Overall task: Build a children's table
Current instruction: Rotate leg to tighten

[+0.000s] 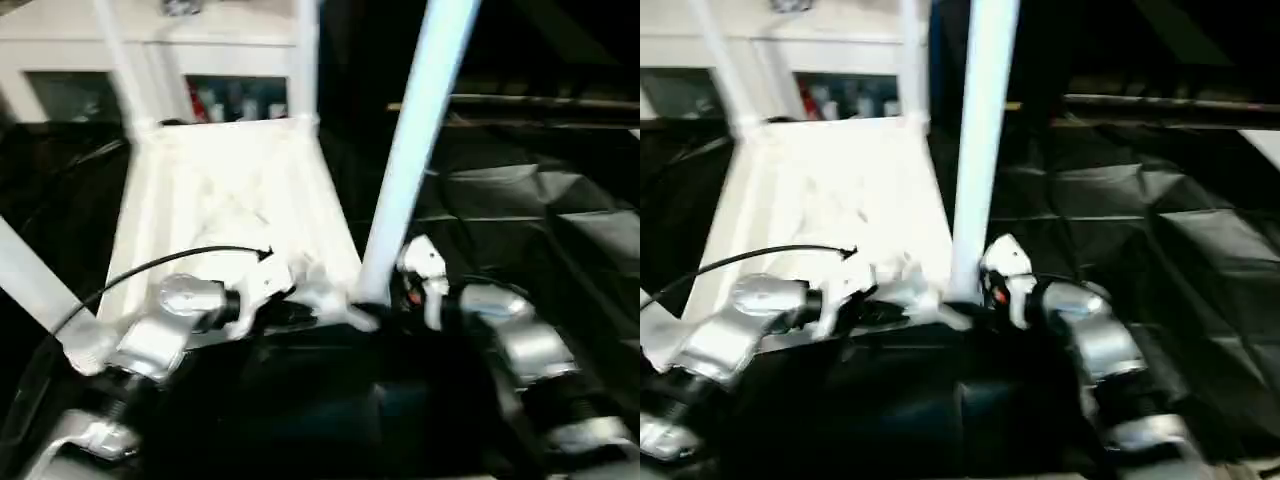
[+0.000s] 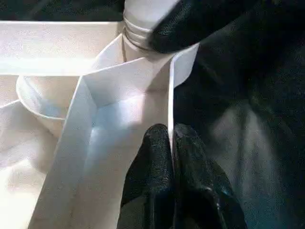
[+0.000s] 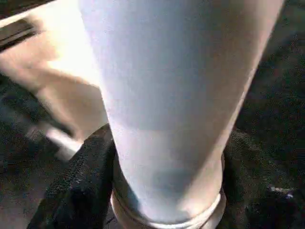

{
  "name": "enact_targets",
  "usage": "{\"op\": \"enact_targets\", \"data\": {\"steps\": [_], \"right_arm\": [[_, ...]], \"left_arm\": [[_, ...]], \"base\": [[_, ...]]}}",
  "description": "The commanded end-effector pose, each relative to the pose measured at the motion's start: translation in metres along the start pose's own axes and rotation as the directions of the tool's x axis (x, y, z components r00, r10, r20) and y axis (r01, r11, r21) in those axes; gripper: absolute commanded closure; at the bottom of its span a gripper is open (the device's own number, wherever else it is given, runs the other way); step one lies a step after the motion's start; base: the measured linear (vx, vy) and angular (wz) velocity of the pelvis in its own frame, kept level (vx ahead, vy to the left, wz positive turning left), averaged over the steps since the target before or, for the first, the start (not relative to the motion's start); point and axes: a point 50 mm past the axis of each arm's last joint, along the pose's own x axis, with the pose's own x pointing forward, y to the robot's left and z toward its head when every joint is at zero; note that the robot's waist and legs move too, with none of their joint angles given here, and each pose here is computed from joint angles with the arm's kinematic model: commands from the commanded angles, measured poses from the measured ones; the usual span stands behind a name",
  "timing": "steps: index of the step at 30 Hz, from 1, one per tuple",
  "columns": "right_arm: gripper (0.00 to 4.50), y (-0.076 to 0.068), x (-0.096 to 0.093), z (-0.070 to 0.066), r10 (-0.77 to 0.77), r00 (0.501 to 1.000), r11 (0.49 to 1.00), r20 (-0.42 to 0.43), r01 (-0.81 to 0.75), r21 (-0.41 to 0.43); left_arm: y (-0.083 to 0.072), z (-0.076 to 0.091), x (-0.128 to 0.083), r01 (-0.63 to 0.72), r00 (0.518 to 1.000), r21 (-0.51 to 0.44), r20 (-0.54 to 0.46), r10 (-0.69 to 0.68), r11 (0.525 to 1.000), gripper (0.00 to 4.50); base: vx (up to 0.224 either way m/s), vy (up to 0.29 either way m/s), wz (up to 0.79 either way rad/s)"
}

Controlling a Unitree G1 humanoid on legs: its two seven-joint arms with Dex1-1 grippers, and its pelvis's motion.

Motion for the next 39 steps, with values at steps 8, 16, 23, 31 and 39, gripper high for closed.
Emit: {"op": "enact_targets", "data": {"steps": [8,16,23,31,39], "right_arm": [[1.78,-0.003,0.036,-0.009,-0.425,0.892,0.895,-0.152,0.439,0.077],[0.99,-0.001,0.042,0.004,-0.380,0.923,0.924,-0.056,0.382,0.030],[0.61,-0.007,0.025,0.016,-0.177,0.984,0.983,0.016,0.178,-0.047],[0.61,-0.004,-0.023,0.014,0.196,0.980,0.961,-0.047,-0.201,-0.187],[0.61,-0.001,-0.026,0.019,0.261,0.964,0.948,-0.043,-0.264,-0.177]], "left_arm": [[-0.002,0.031,0.055,-0.288,0.956,-0.124,0.015,0.292,0.950,4.50],[-0.004,0.029,0.054,-0.243,0.970,-0.047,0.010,0.244,0.969,4.50],[-0.002,0.015,0.029,-0.123,0.992,0.024,0.039,0.122,0.992,4.50],[-0.006,-0.002,-0.011,0.107,0.993,0.092,0.049,-0.112,0.990,4.50],[-0.012,-0.002,-0.021,0.203,0.975,0.080,0.077,-0.209,0.976,4.50]], "base": [[0.000,0.000,0.00],[0.000,0.000,0.00],[0.000,0.000,0.00],[0.000,0.000,0.00],[0.000,0.000,0.00]]}}
